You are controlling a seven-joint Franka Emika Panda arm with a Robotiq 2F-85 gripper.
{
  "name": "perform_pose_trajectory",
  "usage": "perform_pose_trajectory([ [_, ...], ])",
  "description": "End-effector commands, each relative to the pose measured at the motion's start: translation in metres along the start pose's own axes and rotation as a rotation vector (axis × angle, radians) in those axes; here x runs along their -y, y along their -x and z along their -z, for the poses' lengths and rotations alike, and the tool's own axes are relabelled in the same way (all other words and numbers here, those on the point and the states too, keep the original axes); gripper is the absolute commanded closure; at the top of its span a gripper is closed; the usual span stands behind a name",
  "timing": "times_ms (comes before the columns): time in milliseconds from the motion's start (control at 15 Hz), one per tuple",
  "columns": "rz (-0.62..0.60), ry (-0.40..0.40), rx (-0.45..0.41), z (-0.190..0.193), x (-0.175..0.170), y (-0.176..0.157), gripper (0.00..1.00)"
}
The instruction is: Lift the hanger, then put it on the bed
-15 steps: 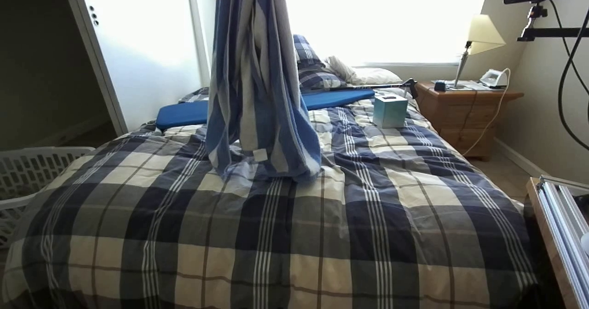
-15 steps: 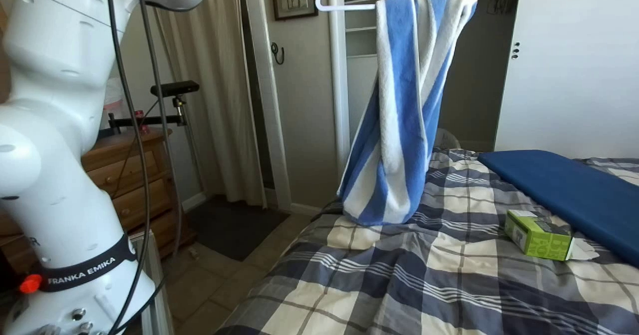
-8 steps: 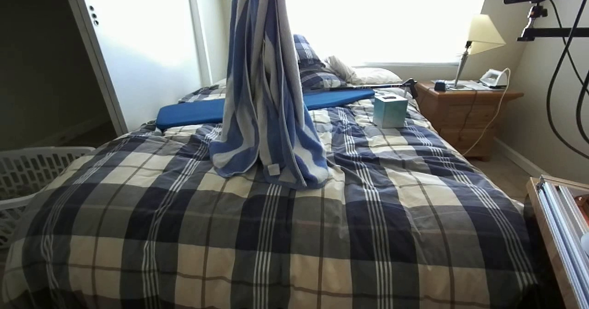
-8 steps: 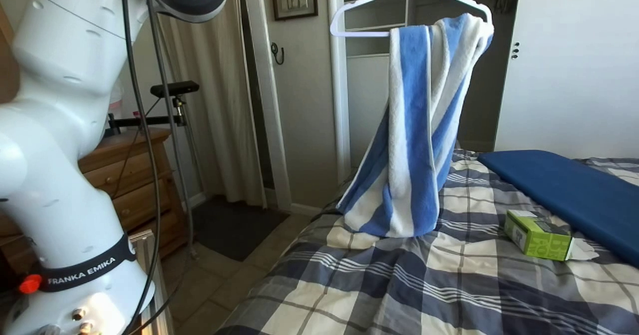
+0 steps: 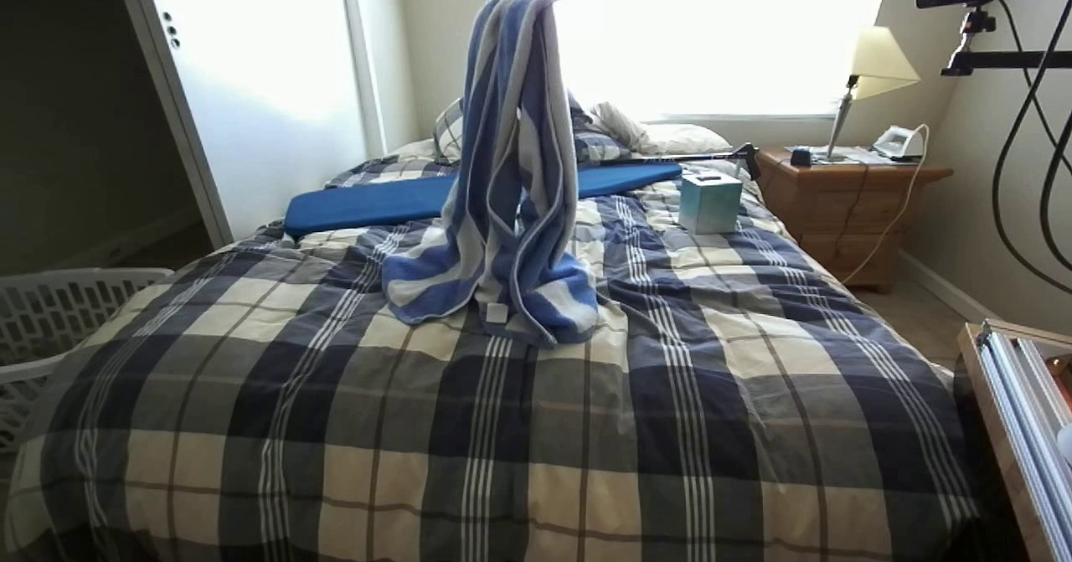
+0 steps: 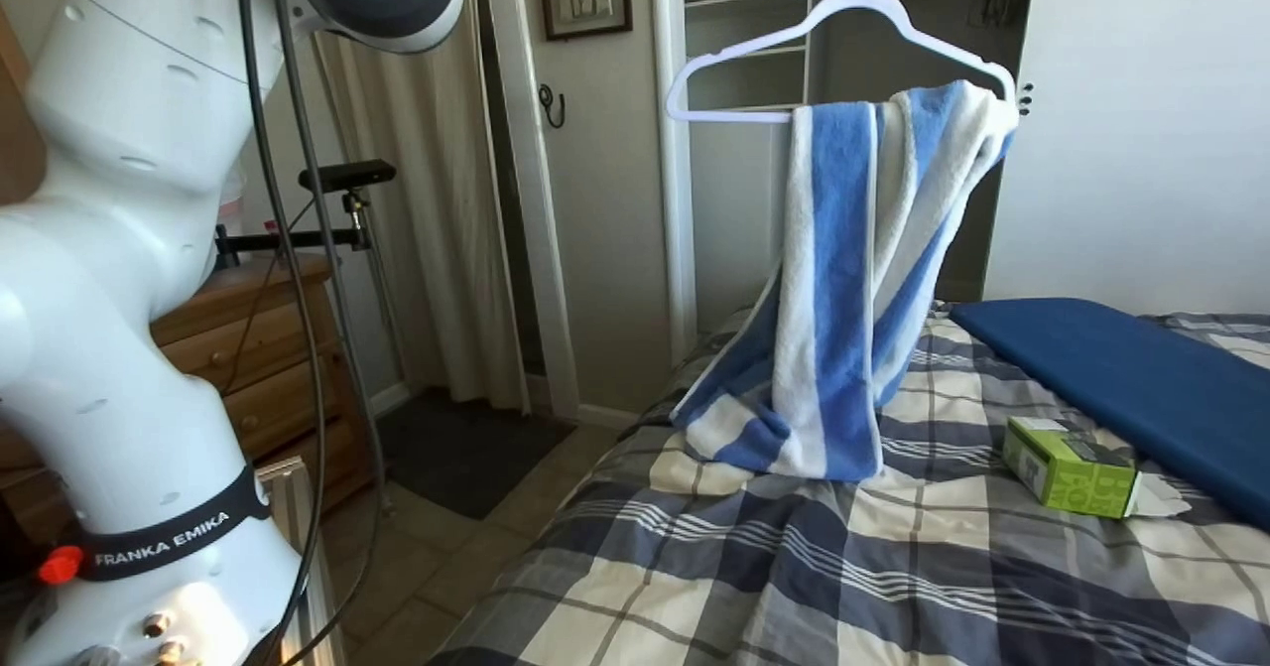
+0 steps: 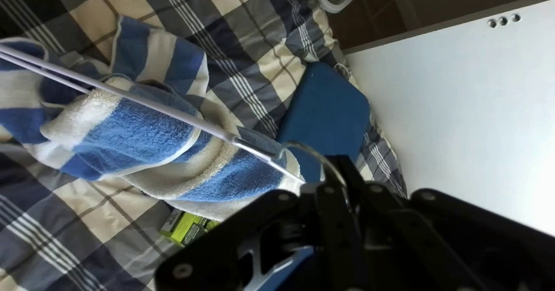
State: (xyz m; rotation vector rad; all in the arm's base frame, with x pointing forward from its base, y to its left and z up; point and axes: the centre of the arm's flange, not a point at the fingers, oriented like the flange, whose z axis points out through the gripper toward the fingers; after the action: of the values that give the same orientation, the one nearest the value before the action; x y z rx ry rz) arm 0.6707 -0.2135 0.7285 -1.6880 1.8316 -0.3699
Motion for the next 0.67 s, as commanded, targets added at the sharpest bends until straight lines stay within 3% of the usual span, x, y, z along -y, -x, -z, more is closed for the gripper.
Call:
perform_pose_trajectory([
  [0, 0.060, 0.043, -0.002, -0.021, -0.076, -0.014, 0.99],
  [400, 0.058, 0.108, -0.001, -0.082, -0.091, -0.052, 0.99],
  [600, 0.028, 0.196, 0.006, -0.115, -0.103, -0.069, 0.99],
])
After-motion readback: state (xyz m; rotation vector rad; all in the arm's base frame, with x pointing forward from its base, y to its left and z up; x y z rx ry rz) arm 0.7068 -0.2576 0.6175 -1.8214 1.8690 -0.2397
